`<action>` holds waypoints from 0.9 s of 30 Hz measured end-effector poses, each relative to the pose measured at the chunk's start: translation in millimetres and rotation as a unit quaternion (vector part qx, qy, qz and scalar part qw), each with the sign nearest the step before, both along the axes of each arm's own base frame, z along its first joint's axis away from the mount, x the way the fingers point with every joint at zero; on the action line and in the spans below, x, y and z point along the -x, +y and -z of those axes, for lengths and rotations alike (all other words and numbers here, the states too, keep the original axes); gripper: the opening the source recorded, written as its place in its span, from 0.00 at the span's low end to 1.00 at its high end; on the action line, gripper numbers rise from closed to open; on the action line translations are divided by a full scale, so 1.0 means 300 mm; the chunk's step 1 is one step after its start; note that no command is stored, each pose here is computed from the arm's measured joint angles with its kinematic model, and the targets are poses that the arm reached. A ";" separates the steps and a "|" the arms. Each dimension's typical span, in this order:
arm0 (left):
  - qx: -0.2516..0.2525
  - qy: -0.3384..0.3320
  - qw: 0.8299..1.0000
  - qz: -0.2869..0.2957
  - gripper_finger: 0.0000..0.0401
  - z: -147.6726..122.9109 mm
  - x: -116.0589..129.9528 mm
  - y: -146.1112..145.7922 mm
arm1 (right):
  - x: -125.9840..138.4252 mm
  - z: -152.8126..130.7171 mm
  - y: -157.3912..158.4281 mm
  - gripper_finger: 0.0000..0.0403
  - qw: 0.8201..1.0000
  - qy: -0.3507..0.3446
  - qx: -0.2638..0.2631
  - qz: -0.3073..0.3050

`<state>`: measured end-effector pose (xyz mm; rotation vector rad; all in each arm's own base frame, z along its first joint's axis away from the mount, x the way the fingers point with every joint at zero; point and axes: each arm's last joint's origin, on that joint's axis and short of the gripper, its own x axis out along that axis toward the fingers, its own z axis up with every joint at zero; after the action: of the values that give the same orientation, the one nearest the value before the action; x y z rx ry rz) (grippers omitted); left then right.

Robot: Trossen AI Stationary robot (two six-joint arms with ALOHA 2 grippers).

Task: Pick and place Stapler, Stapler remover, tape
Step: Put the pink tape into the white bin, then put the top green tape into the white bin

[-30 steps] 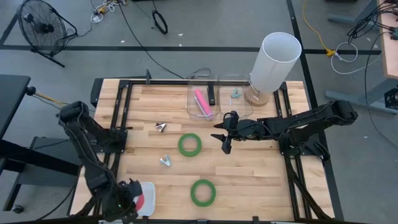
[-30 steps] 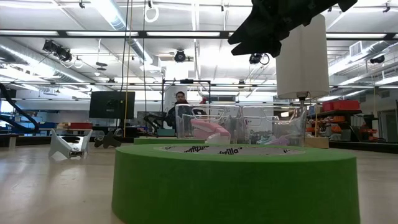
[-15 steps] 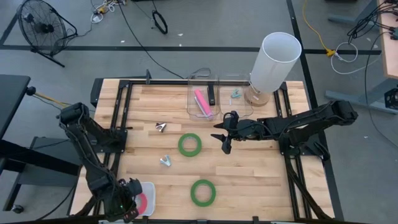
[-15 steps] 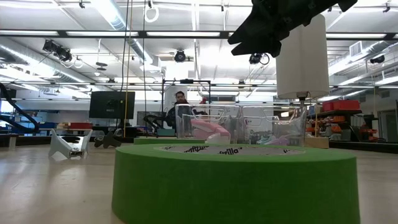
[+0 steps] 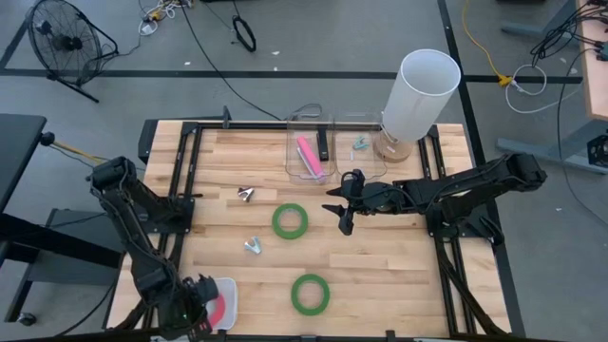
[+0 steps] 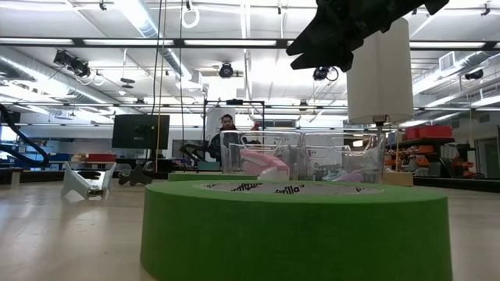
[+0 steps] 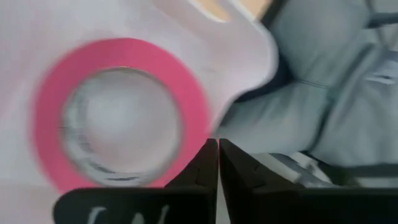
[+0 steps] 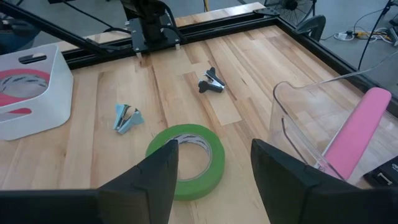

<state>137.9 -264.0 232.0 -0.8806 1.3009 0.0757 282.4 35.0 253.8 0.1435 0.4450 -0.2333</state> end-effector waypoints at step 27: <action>-0.033 0.063 0.996 0.050 0.02 0.121 0.012 -0.063 | 0.000 0.000 0.001 0.50 1.000 0.000 -0.004 -0.003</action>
<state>134.4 -282.8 195.8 -0.7632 1.4516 0.0957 282.5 35.3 253.7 0.1500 0.4467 -0.2247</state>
